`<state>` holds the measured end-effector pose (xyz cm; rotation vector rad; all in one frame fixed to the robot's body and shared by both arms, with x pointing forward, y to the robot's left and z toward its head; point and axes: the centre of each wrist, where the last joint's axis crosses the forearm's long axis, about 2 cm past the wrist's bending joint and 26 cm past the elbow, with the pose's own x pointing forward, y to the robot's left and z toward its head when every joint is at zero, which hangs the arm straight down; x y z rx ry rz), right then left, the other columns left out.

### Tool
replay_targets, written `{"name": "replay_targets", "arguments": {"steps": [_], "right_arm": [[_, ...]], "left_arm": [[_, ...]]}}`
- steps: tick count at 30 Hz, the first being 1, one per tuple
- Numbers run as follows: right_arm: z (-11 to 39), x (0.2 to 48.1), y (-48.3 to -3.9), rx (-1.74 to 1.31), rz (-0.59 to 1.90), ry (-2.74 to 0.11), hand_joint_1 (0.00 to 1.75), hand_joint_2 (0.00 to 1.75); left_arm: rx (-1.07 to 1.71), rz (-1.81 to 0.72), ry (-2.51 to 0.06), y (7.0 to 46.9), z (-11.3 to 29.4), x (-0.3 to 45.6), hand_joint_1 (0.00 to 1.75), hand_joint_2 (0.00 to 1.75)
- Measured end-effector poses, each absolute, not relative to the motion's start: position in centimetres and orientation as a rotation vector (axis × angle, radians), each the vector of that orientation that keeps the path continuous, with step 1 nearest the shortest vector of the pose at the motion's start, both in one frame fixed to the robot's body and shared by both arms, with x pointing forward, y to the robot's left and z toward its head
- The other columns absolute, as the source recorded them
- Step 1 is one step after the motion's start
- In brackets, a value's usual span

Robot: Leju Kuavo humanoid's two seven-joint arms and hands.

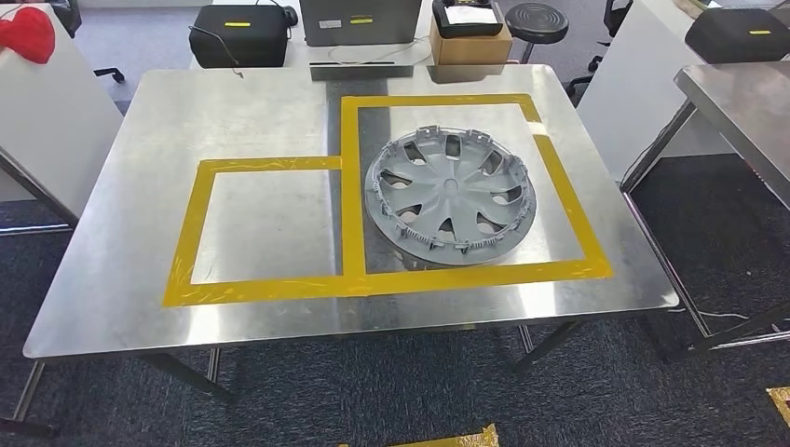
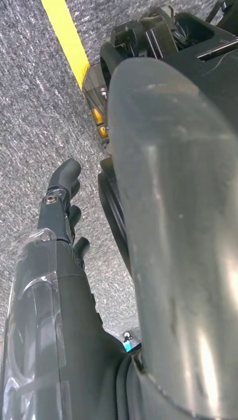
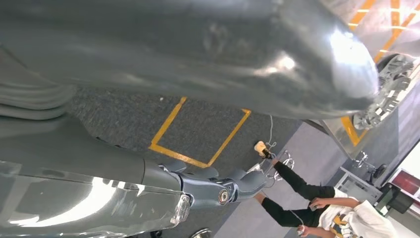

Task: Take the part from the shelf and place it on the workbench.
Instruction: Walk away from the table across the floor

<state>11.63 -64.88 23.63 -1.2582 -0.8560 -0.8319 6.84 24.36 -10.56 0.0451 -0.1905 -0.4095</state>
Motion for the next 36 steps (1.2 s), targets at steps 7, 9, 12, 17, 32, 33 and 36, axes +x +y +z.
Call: {"name": "replay_targets", "arguments": {"steps": [7,9,12,17,32,33,36], "right_arm": [[23.38,11.41,-64.89,-1.262,-0.816,-0.844,0.00,0.00],[23.36,11.34,-64.91,-1.263,-0.811,-0.842,0.00,0.00],[23.30,11.30,-64.92,-1.260,-0.810,-0.840,0.00,0.00],[23.24,11.25,-64.91,-1.257,-0.808,-0.837,0.00,0.00],[23.55,11.36,-65.01,-1.257,-0.788,-0.845,0.00,0.00],[23.53,11.37,-65.00,-1.256,-0.786,-0.846,0.00,0.00],[23.55,11.41,-65.00,-1.259,-0.779,-0.855,0.00,0.00]], "left_arm": [[0.046,-0.410,-0.189,24.39,-10.55,6.96,0.00,0.00],[0.046,-0.409,-0.190,24.37,-10.53,7.04,0.00,0.00],[0.044,-0.409,-0.188,24.28,-10.53,6.98,0.00,0.00],[0.043,-0.408,-0.189,24.23,-10.52,7.04,0.00,0.00],[0.044,-0.406,-0.197,24.16,-10.46,7.33,0.00,0.00],[0.044,-0.405,-0.198,24.16,-10.45,7.38,0.00,0.00],[0.044,-0.404,-0.200,24.14,-10.44,7.47,0.00,0.00]]}}
